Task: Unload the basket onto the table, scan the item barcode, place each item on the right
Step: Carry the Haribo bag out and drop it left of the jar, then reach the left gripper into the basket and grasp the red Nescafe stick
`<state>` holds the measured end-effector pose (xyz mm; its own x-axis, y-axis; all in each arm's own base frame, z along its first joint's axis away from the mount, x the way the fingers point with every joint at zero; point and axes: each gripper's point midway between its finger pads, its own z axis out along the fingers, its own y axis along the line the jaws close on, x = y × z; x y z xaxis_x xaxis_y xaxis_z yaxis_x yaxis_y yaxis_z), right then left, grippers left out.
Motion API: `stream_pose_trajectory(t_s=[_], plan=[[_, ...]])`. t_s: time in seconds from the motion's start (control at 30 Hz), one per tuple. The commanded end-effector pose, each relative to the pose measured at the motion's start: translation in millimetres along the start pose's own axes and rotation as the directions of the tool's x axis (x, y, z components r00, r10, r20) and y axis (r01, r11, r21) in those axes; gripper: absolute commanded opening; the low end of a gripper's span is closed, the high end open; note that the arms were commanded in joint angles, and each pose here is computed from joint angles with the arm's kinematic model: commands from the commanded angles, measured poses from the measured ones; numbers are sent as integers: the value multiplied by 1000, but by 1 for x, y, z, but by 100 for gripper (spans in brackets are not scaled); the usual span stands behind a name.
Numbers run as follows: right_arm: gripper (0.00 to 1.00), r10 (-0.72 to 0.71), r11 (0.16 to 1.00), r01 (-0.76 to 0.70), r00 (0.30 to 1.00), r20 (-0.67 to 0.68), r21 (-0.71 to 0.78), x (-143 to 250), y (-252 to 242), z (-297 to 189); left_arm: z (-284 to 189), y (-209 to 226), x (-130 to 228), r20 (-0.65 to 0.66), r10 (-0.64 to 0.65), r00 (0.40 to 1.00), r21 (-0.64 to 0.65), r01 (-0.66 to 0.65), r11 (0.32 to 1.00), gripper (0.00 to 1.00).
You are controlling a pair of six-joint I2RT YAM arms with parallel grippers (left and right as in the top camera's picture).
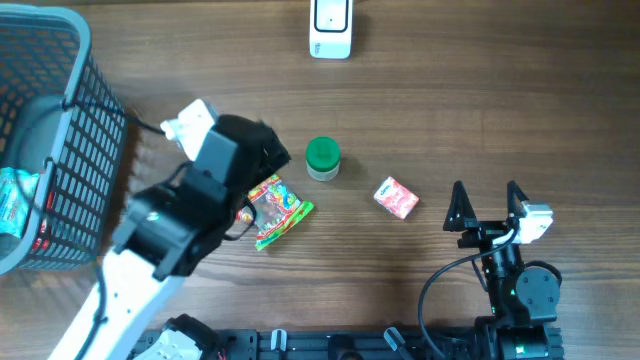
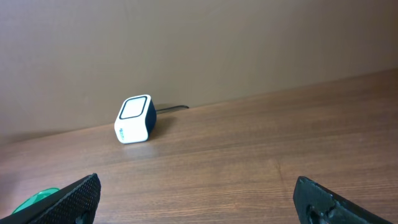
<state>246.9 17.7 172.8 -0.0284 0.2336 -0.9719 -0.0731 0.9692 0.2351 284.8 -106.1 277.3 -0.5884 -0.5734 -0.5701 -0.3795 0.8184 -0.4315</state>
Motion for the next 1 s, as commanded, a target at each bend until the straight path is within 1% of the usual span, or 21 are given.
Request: stream_pose_trajectory(t_s=[0.0, 0.17, 0.37, 0.6, 0.83, 0.97], plan=[[100, 2, 1000, -2, 1000, 9, 7, -2, -1, 0, -44, -11, -51, 173, 82, 981, 14, -86, 996, 100], [100, 2, 1000, -2, 1000, 9, 7, -2, -1, 0, -85, -4, -96, 278, 65, 958, 3, -69, 998, 100], [100, 2, 1000, -2, 1000, 9, 7, -2, -1, 0, -106, 29, -136, 366, 30, 930, -80, -1, 997, 100], [100, 1, 1000, -1, 1000, 9, 7, -2, -1, 0, -123, 54, -164, 439, 42, 898, -156, 29, 987, 100], [100, 2, 1000, -2, 1000, 9, 7, -2, -1, 0, -145, 78, -195, 552, -27, 834, -177, 148, 973, 100], [100, 1, 1000, -1, 1000, 9, 7, -2, -1, 0, -153, 103, -208, 599, -53, 799, -222, 229, 948, 100]])
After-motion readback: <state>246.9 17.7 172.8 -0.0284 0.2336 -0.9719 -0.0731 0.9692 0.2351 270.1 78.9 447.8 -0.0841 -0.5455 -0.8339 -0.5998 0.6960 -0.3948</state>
